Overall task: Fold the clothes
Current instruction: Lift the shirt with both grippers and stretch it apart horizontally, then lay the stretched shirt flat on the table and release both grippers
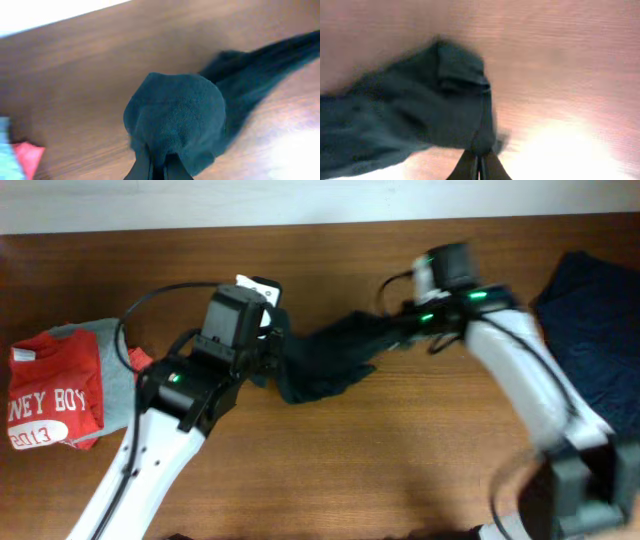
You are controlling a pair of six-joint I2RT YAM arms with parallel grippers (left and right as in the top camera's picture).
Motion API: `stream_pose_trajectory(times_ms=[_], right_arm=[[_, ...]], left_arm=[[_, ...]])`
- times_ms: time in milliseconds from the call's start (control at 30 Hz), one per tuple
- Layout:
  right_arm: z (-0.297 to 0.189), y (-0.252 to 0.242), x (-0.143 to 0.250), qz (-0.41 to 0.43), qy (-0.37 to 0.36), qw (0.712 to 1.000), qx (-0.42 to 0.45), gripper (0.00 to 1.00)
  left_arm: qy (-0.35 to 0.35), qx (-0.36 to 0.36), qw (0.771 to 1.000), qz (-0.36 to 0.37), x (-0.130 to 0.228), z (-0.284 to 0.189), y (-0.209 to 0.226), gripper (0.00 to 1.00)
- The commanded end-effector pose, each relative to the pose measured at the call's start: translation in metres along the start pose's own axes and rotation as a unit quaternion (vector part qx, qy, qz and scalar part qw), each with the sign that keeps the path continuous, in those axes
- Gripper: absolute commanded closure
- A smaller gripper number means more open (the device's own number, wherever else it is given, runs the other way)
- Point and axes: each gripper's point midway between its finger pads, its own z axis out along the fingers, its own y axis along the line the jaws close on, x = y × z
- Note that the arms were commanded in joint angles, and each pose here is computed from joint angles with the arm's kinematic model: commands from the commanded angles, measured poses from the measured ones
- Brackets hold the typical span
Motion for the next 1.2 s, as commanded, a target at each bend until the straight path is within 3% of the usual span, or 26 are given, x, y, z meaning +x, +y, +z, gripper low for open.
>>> stream_pose_trajectory(times_ms=[0, 67, 267, 600, 933, 1167], right_arm=[[-0.095, -0.028, -0.018, 0.019, -0.085, 0.996, 0.036, 0.96], [-0.14, -0.034, -0.005, 0.029, -0.113, 0.992, 0.042, 0.96], [-0.205, -0.035, 0.015, 0.033, -0.173, 0.983, 0.059, 0.96], [-0.286, -0.047, 0.041, 0.072, -0.281, 0.951, 0.107, 0.96], [-0.223, -0.056, 0.036, 0.076, -0.171, 0.975, 0.12, 0.96], [-0.124, -0.069, 0.002, 0.077, -0.08, 0.985, 0.131, 0.96]], left_arm=[[-0.062, -0.04, 0.997, -0.017, -0.017, -0.043, 0.022, 0.99], [-0.084, -0.043, 0.995, -0.023, -0.018, -0.066, 0.027, 0.99], [-0.133, -0.069, 0.988, -0.037, -0.018, -0.112, 0.045, 0.98], [-0.209, -0.061, 0.974, -0.057, -0.013, -0.175, 0.057, 0.98], [-0.157, -0.07, 0.984, -0.044, -0.02, -0.129, 0.05, 0.98], [-0.119, -0.14, 0.983, -0.022, -0.053, -0.031, 0.054, 0.98]])
